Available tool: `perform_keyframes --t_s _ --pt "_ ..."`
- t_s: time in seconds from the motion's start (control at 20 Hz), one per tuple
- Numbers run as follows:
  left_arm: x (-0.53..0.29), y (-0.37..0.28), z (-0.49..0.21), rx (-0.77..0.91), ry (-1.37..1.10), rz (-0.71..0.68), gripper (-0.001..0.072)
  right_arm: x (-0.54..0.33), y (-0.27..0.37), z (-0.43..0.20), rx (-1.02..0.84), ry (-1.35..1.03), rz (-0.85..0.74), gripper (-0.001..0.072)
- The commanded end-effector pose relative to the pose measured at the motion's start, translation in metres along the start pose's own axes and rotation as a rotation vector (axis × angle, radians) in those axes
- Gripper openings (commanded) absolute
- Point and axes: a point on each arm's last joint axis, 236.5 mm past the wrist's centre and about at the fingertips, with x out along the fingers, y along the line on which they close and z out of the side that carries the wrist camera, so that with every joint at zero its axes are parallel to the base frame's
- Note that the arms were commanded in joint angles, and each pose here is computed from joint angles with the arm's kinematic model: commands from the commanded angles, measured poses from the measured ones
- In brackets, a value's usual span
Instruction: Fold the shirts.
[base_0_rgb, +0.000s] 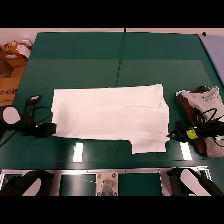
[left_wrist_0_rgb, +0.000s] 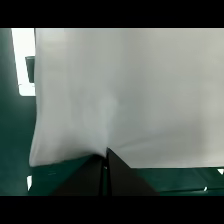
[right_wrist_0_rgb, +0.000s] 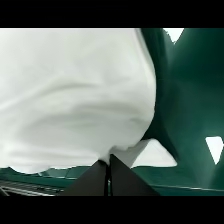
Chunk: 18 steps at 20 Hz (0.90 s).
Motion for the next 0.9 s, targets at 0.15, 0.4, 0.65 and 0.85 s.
perform_keyframes --t_s 0.15,0.4,0.65,0.85 --pt "-0.007 -0.001 0.027 0.022 -0.089 0.001 0.0022 -0.036 0.049 0.038 -0.111 -0.189 0.063 0.0017" --pt "-0.019 -0.011 0.103 0.018 -0.201 -0.014 0.0022 -0.066 0.115 0.1 -0.266 -0.302 0.115 0.0018" --pt "0.003 -0.023 0.175 0.049 -0.179 -0.042 0.0023 -0.043 0.147 0.173 -0.323 -0.295 0.103 0.0018" --pt "0.052 -0.027 0.204 0.018 -0.147 -0.074 0.0024 0.018 0.145 0.213 -0.295 -0.26 0.077 0.0018"
